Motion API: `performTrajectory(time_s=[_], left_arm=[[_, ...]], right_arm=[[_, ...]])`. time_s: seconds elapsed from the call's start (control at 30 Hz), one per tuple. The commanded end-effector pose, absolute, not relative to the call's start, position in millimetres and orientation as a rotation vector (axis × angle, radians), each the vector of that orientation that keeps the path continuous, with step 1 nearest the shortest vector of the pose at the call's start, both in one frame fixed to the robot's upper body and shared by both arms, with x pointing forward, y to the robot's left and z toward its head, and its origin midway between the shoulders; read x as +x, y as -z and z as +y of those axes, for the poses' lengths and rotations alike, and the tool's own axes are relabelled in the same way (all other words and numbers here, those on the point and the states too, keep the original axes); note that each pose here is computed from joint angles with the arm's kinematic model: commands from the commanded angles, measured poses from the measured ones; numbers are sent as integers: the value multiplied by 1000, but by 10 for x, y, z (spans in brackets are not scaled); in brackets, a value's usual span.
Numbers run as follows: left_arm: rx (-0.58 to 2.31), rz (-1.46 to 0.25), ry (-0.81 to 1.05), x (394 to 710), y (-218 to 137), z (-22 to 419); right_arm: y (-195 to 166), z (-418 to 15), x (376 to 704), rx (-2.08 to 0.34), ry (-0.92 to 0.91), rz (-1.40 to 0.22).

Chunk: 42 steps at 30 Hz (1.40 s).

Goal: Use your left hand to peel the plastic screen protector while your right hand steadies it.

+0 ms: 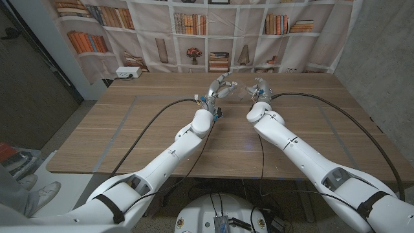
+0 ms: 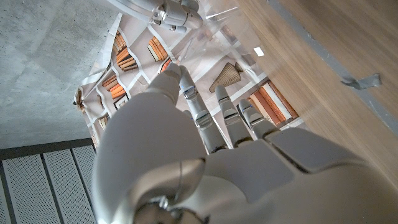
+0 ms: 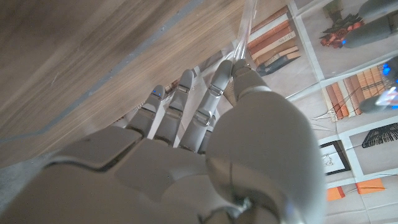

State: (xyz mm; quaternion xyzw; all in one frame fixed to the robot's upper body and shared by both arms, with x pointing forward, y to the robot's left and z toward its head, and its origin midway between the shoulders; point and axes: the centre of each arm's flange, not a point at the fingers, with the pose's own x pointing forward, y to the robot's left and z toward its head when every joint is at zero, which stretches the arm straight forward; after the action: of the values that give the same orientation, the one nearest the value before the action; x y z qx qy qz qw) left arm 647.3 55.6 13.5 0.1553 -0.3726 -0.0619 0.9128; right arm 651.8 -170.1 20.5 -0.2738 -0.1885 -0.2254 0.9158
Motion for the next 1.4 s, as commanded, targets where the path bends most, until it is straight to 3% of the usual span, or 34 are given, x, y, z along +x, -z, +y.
performTrajectory(time_s=[0.03, 0.63, 1.4], left_arm=[[318, -773, 121, 6467, -162, 569], [318, -775, 101, 6510, -175, 677], [318, -760, 103, 6580, -165, 716]], right_arm=[[-228, -1768, 6440, -538, 474, -411], [-226, -1787, 6307, -485, 412, -423], [-159, -1773, 6372, -487, 367, -397]])
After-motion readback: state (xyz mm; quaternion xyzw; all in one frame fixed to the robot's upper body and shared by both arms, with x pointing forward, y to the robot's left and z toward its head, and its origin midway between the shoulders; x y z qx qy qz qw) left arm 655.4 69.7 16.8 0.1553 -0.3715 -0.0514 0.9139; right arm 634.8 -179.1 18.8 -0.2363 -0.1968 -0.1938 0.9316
